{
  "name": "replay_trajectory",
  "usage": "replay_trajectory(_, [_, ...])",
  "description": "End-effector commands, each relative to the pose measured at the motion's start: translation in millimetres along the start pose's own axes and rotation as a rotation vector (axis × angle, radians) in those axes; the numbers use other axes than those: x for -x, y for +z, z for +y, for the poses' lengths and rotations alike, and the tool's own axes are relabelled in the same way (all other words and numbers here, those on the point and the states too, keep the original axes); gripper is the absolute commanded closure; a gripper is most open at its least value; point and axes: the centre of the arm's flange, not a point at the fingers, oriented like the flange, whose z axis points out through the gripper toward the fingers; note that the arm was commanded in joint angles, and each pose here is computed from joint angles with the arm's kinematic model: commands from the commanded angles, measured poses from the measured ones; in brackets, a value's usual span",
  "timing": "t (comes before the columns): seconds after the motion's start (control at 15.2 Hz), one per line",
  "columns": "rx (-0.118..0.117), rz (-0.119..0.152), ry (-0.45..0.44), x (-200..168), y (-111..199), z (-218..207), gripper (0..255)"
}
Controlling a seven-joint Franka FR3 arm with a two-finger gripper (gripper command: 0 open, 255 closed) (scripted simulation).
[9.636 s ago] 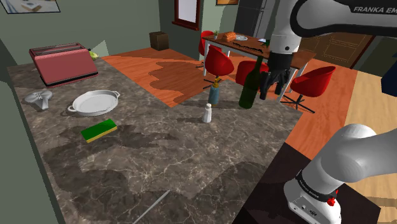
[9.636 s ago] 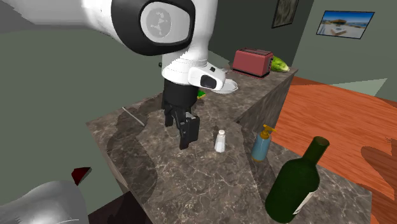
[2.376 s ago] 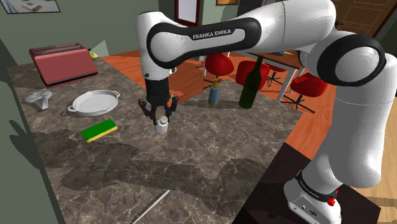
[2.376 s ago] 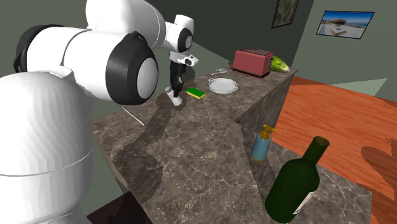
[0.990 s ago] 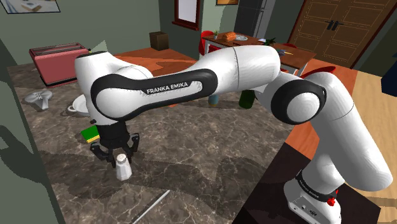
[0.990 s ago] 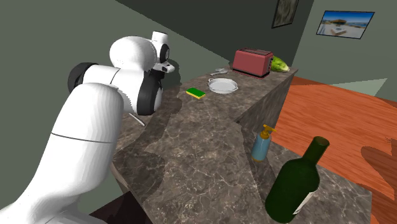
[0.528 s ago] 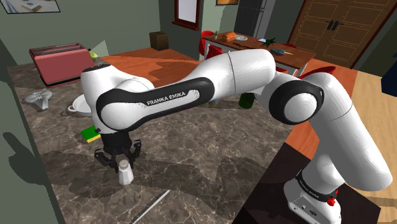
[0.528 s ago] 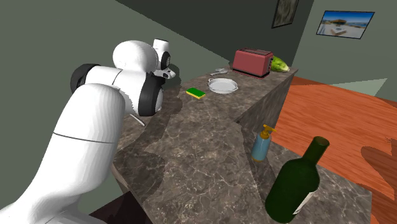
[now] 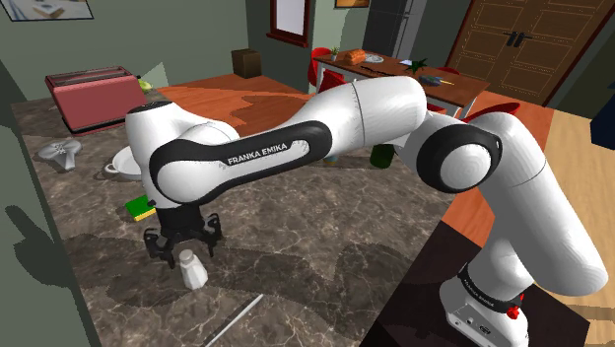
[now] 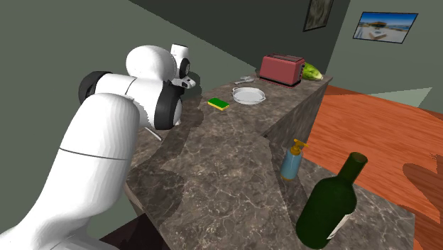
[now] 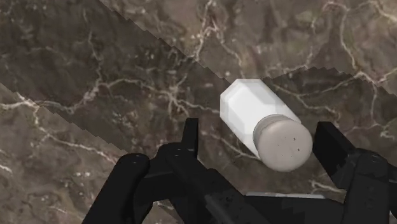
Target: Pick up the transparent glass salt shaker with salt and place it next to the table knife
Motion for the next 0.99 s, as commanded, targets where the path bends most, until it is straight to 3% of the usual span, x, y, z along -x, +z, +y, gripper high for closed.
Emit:
replay_trajectory(0.0, [0.0,0.0,0.0,0,0,0,0])
replay_trajectory(0.2, [0.0,0.0,0.0,0,0,0,0])
replay_trajectory(0.46, [0.0,0.0,0.0,0,-50,0,0])
replay_trajectory(0.92, [0.0,0.0,0.0,0,-50,0,0])
